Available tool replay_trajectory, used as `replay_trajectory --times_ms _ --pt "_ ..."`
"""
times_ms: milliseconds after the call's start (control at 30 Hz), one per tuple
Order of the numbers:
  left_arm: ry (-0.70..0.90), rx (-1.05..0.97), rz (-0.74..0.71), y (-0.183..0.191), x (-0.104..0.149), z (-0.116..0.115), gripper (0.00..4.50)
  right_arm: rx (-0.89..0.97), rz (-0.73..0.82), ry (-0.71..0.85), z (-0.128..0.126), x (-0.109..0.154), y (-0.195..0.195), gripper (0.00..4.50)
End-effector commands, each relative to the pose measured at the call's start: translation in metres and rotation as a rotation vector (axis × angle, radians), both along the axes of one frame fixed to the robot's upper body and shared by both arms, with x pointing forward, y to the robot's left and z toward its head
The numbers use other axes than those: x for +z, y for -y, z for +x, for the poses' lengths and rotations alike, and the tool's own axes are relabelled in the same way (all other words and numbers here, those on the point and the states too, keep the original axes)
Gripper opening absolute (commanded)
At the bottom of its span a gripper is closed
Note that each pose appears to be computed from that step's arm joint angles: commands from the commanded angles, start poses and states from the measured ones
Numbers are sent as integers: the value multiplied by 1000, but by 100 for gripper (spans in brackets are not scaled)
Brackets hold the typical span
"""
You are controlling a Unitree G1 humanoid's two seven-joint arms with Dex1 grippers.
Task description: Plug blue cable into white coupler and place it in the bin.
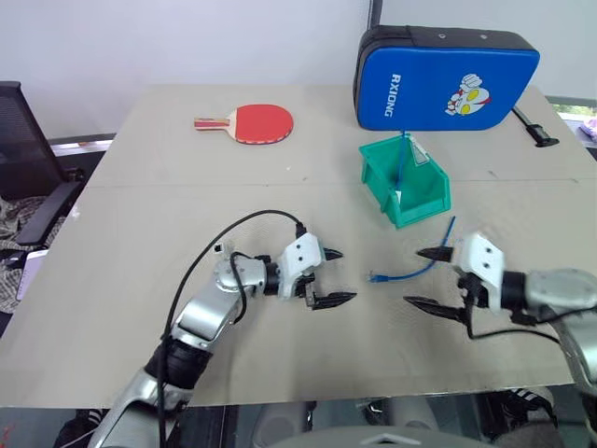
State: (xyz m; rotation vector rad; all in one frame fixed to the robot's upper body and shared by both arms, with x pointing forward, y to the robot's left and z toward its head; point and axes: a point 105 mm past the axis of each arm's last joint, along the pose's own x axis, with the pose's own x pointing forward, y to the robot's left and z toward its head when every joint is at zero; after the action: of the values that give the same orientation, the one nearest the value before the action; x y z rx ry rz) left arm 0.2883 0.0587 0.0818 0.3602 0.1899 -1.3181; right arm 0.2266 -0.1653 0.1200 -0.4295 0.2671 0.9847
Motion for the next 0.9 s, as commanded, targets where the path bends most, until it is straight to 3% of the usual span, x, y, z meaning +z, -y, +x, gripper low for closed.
replay_trajectory --times_ms 33,133,200,467,533,767,900 --pt "15 -49 23 12 0 7 450 -86 -18 131 -19 16 12 433" --pt "12 -102 55 20 -4 8 450 -158 -7 147 -30 16 14 433" --pt "17 -133 76 24 -7 8 393 -187 -4 148 -34 14 13 438" --pt "27 -219 147 24 -13 8 57 -262 20 108 -44 1 2 438" --pt "27 -214 128 22 -10 9 6 -274 47 79 -45 -3 -2 438" --pt "-347 -240 -255 8 53 -6 6 -299 442 -127 -40 2 -35 438" --pt "-487 -253 -358 0 78 -16 6 -259 670 -229 -29 12 -53 438"
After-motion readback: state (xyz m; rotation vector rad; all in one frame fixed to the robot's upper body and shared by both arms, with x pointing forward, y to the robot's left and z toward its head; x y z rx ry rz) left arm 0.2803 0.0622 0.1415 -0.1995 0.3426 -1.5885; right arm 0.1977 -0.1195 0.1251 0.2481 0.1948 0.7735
